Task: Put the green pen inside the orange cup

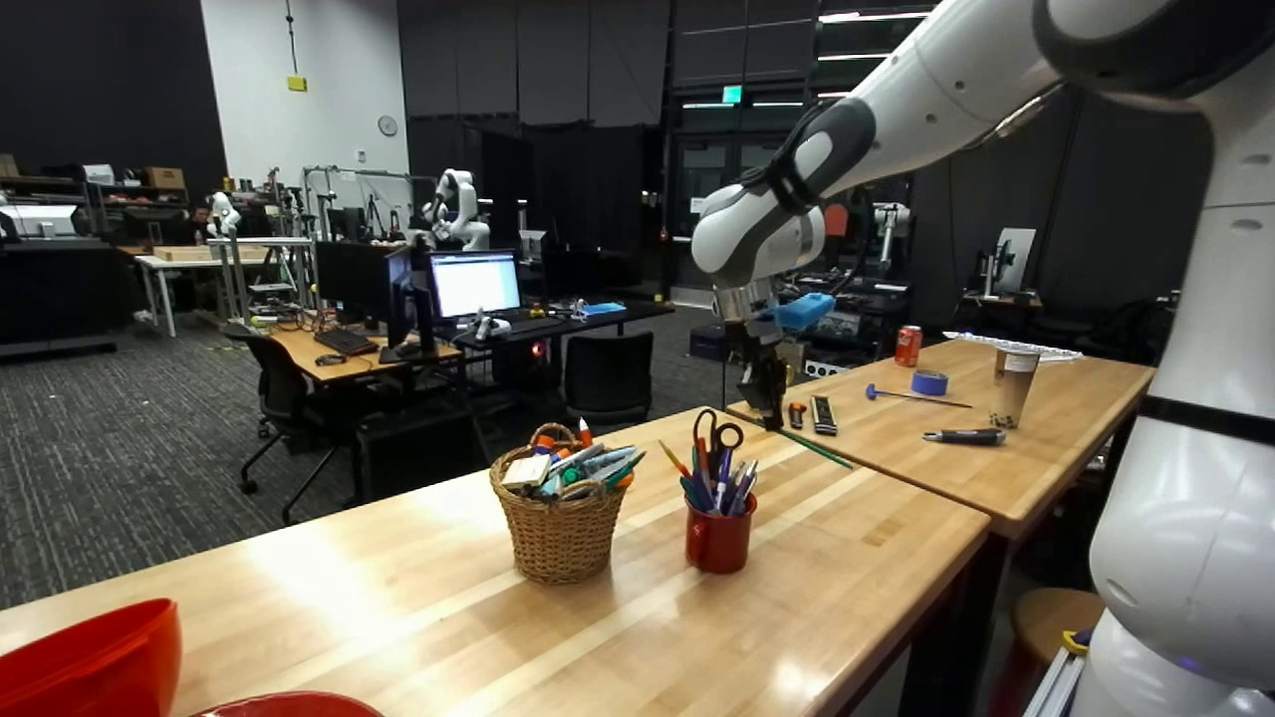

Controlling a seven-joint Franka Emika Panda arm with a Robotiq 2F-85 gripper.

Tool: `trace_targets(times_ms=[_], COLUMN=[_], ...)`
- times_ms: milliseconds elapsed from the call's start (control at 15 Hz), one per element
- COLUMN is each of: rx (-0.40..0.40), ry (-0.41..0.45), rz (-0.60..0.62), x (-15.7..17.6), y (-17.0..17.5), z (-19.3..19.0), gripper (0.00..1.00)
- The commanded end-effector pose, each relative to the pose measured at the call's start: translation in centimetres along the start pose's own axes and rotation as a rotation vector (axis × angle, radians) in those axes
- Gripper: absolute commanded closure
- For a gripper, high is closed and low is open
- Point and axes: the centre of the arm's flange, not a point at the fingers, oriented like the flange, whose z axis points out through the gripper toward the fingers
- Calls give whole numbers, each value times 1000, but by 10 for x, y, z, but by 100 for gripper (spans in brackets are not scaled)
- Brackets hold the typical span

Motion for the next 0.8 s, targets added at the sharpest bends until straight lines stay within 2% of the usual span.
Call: trace_targets(times_ms=[0, 133, 333, 733], rx=[-20, -17, 30, 62], ry=[184, 272, 407, 667], rz=[-31, -43, -73, -147], x=[-72, -98, -141, -213], y=[-37, -49, -66, -102], z=[-43, -58, -64, -42], gripper=[97, 97, 97, 97])
